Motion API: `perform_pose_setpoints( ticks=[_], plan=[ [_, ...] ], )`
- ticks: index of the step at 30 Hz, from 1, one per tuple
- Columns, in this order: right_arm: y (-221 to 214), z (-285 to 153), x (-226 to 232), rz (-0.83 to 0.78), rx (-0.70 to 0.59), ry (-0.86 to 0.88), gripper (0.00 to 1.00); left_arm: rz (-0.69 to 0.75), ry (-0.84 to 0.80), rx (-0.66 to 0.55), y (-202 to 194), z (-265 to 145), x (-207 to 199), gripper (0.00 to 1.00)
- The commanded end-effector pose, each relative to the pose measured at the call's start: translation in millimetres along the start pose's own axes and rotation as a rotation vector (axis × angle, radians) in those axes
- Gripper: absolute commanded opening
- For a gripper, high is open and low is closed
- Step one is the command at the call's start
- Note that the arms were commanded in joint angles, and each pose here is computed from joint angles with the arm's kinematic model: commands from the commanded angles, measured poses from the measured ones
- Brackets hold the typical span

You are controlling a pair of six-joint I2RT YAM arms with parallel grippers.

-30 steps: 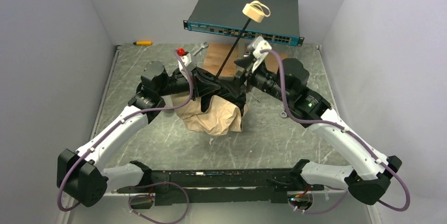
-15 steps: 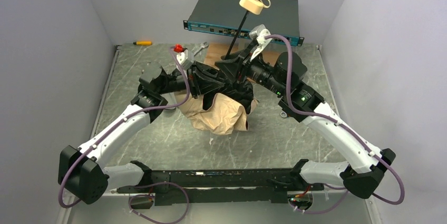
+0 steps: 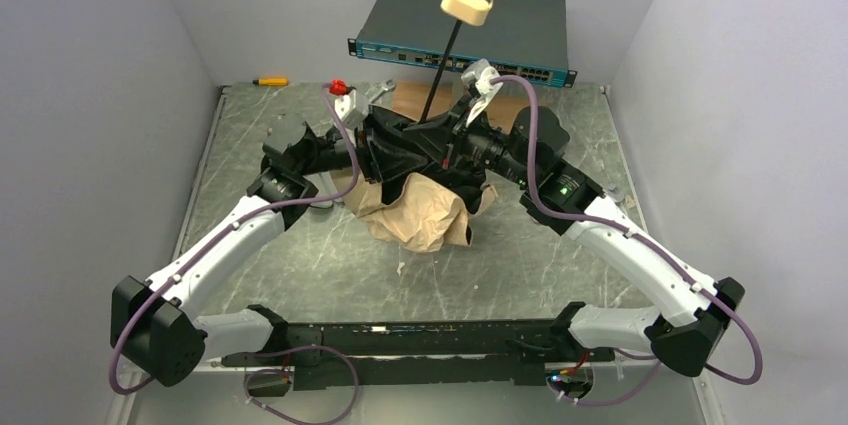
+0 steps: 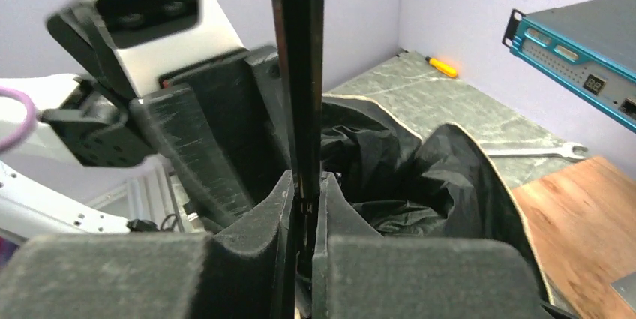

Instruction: Open the umbrella

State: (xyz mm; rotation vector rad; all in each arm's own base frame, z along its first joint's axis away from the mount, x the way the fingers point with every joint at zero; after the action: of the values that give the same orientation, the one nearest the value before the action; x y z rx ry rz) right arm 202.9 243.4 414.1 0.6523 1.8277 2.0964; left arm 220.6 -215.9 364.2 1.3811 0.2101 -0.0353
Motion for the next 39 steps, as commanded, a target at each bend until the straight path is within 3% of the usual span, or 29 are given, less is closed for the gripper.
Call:
perform_pose_setpoints(
  ticks=[1,2,4,6,8,11,16,20,23,29,36,39],
  plan=[
    [21,-2,-14,-0.118,-0.057,-0.063,0.00,0.106,-0.005,0.009,29,-8,-16,0.67],
    [22,-7,-20,-0.160,-0.040,-0.103,0.00,0.119,0.031,0.060,26,-16,-16,0.80],
    [24,-19,-35,-0.223,-0.023,-0.207,0.00,0.171,0.174,0.167,21,-37,-14,0.98],
    [18,-34,-53,-0.312,0.018,-0.276,0.00,0.228,0.346,0.237,15,-62,-13,1.00],
    [5,-44,-60,-0.378,0.056,-0.306,0.00,0.290,0.586,0.196,21,-91,-13,1.00],
    [-17,-38,-45,-0.434,0.055,-0.214,0.00,0.326,0.736,0.129,14,-113,-15,1.00],
    [-31,-14,22,-0.448,0.033,0.037,0.00,0.242,0.582,0.257,3,-110,-24,1.00],
    [-28,-42,-32,-0.531,0.027,-0.252,0.00,0.170,0.506,0.315,-9,-106,-24,1.00],
    [-33,-42,-37,-0.534,-0.001,-0.162,0.00,0.127,0.452,0.306,-18,-100,-19,0.99],
    [-39,-21,-11,-0.516,-0.046,-0.051,0.00,0.042,0.300,0.292,-29,-78,-5,0.65],
    [-28,-18,-9,-0.477,-0.078,-0.069,0.00,-0.039,0.276,0.324,-45,-50,13,0.40],
    [-22,-18,-7,-0.465,-0.091,-0.063,0.00,-0.177,0.317,0.367,-69,-48,24,0.38]
  ],
)
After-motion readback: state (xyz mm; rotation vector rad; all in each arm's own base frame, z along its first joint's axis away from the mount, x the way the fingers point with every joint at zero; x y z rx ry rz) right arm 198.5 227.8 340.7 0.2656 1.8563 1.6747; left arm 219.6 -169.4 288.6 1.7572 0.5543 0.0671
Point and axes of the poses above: each gripper's point midway between its finger pads, its own z axis out along the fingers, its own x axis along the line the jaws close on, y = z × x, the point moved 9 cm from there along -z, back along the fingers, and after that the axes turned 3 degrees about -z, right-handed, at the moved point
